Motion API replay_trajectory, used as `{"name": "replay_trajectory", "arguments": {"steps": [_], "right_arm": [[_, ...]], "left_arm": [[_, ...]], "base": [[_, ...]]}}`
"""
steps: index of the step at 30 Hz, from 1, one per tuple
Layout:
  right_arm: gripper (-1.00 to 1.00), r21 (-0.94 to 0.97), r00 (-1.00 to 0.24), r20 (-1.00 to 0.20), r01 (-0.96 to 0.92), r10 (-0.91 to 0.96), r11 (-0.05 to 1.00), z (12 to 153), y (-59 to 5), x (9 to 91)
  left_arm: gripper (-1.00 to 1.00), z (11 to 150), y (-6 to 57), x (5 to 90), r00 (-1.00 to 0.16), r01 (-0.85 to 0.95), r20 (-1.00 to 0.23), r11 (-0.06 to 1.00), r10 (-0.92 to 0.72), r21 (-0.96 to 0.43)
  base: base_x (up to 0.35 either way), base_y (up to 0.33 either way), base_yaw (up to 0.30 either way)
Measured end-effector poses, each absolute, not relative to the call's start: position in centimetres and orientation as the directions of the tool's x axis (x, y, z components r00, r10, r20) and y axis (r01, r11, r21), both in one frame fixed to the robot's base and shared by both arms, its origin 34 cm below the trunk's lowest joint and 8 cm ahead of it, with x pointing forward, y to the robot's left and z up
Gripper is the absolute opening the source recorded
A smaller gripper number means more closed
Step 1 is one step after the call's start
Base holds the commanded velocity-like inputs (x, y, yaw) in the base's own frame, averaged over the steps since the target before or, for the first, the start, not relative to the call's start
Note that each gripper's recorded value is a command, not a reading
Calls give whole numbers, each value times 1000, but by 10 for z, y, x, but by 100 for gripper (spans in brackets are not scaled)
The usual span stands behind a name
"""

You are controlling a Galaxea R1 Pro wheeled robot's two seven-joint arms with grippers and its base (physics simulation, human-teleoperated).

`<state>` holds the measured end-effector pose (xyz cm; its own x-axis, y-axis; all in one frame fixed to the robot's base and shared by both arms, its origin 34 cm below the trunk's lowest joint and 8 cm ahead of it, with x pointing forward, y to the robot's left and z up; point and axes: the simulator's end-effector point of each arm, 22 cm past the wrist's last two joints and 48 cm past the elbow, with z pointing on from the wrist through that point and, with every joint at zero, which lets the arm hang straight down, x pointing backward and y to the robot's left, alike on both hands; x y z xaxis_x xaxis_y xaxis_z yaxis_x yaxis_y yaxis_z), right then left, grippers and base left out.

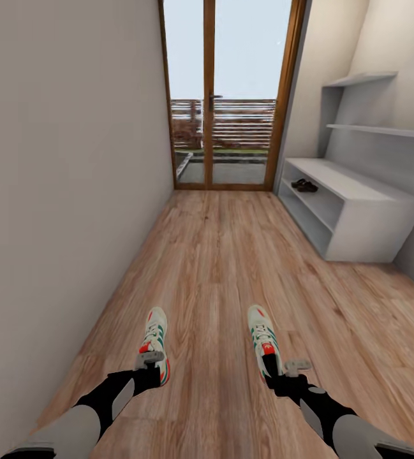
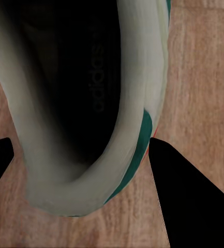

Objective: Pick up the two gym shoes and the two sandals from the corridor floor and place them onto the hallstand (shoe rack) in the corridor, making sure they are on the rack and not on the floor. Arrange them so the two gym shoes are next to each other and the two sandals are next to each other.

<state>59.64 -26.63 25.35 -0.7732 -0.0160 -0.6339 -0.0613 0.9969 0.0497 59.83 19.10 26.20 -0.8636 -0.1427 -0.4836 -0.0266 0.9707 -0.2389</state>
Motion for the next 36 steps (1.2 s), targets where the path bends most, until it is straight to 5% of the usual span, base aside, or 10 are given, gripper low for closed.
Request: {"name": "replay_trajectory", "arguments": {"steps": [36], "right_arm": [[-100,48,-772,-635,-62,-18,997,254,-267,596]], "left_arm": [[-100,262,189,598,-864,-25,-482,970,-142,-241]], "base": [[350,0,0]]}}
